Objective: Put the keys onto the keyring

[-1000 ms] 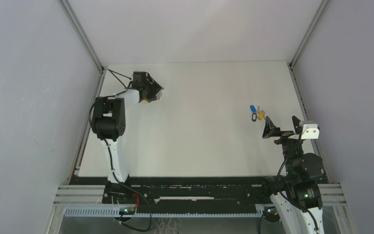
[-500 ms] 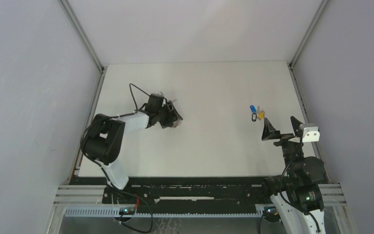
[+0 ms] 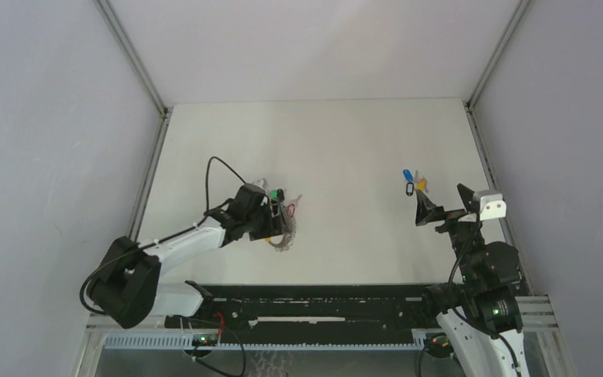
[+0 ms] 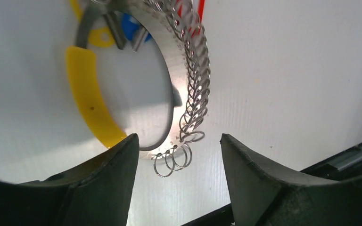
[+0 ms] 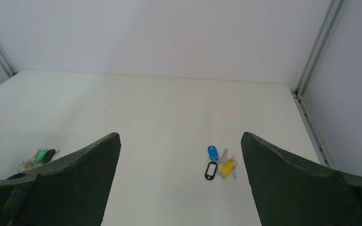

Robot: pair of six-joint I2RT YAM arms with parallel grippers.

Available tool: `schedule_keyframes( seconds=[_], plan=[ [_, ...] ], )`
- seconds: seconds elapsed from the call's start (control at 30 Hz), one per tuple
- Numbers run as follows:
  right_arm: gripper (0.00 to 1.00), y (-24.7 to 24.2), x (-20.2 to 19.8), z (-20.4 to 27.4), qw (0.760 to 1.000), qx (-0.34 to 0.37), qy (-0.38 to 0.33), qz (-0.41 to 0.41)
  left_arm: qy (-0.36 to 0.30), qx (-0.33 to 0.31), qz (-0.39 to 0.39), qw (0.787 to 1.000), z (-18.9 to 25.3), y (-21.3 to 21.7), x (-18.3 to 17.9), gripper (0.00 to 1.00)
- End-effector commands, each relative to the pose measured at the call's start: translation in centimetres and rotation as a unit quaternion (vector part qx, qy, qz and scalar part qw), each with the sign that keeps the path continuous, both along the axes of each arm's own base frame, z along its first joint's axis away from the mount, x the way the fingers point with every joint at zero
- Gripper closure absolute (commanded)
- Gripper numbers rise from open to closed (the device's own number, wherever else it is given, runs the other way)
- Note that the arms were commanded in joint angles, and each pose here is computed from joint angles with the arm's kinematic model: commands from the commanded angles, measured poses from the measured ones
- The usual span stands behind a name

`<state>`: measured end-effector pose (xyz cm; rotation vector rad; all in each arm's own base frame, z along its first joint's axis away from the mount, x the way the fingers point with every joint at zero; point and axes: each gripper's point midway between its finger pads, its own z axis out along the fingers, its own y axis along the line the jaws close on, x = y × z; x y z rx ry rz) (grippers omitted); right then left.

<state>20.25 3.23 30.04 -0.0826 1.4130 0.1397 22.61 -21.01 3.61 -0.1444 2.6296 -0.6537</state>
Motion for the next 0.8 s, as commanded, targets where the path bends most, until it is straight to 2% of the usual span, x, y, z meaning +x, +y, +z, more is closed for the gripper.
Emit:
schedule_keyframes(
  seconds=[0.0,0.3,0.43,0.67,0.77],
  plan=[
    [0.00,2.0,0.3,1.5,0.999,0.013,0.013,0.050,-0.059,0.050,0.037,0.996,2.6,3.3,1.9,0.30],
    [0.00,5.3,2.9,-1.1,0.985,0.038,0.125,0.112,-0.073,0.157,0.062,0.983,3.2,7.9,4.0,0.31],
    [0.00,6.6,4.1,-2.5,0.977,0.048,0.161,0.134,-0.072,0.192,0.051,0.977,3.4,8.3,5.2,0.33],
    [0.00,8.7,5.4,-5.7,0.956,0.051,0.230,0.175,-0.065,0.231,0.015,0.971,2.9,7.2,7.1,0.42],
    [0.00,9.2,5.6,-6.7,0.949,0.050,0.250,0.183,-0.063,0.250,-0.001,0.966,2.4,6.4,8.0,0.49]
  ],
)
